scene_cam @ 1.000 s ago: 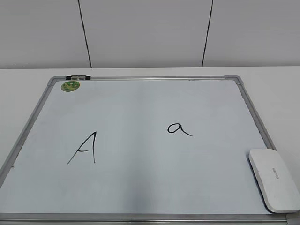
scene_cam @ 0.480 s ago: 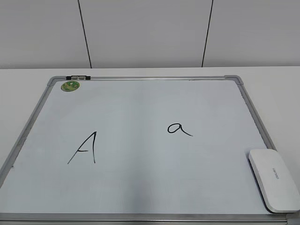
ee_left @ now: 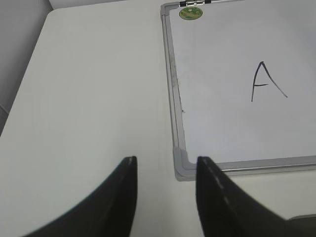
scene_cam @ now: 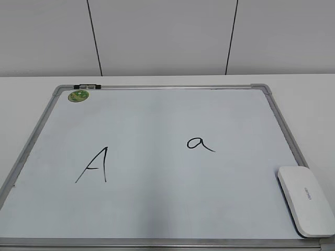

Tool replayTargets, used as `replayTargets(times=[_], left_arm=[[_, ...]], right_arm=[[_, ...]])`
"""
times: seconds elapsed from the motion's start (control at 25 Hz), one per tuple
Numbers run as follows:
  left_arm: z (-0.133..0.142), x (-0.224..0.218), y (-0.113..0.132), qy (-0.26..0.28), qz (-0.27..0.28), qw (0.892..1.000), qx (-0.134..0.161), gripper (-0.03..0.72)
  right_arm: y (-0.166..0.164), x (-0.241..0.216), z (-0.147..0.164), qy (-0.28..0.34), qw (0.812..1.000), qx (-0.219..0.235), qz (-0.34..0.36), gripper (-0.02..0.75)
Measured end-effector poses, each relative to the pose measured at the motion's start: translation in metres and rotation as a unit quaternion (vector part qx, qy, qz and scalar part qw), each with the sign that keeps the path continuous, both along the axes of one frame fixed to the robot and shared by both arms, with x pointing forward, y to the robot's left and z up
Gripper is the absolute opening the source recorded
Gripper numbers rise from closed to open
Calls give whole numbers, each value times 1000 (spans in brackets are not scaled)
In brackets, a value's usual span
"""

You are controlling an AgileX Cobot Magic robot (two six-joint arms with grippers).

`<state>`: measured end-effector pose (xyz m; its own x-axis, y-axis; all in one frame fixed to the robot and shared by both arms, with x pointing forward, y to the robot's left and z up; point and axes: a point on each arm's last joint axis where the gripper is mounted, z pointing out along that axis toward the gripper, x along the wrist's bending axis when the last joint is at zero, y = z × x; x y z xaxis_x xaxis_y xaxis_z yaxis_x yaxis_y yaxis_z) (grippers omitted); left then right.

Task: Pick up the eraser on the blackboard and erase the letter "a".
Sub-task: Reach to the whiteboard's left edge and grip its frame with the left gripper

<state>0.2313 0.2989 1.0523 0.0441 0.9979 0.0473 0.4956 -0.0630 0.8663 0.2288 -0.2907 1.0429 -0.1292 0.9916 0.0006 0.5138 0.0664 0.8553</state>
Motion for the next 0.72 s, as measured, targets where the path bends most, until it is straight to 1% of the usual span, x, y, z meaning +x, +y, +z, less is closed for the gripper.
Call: replayTargets(times=[0.08, 0.12, 0.16, 0.2, 0.28, 0.4, 0.56, 0.72], left_arm=[[2, 0, 0, -5, 0, 1000, 0, 424], [3, -1, 0, -10, 0, 1000, 0, 484], [6, -1, 0, -17, 1, 1000, 1, 524], [9, -2, 0, -24, 1, 1000, 2, 560], [15, -3, 1, -38, 4, 999, 5, 599], [24, 3, 2, -50, 6, 999, 8, 615], [33, 35, 2, -25, 7, 1000, 8, 619], [34, 77, 3, 5, 7, 1000, 8, 619]], right_arm=[[0, 0, 0, 0, 1000, 0, 0, 587], [0, 0, 0, 0, 1000, 0, 0, 587], [0, 0, 0, 0, 1000, 0, 0, 586], [0, 0, 0, 0, 1000, 0, 0, 586], [0, 0, 0, 0, 1000, 0, 0, 586], [0, 0, 0, 0, 1000, 0, 0, 586], [0, 0, 0, 0, 1000, 0, 0, 587], [0, 0, 0, 0, 1000, 0, 0, 587]])
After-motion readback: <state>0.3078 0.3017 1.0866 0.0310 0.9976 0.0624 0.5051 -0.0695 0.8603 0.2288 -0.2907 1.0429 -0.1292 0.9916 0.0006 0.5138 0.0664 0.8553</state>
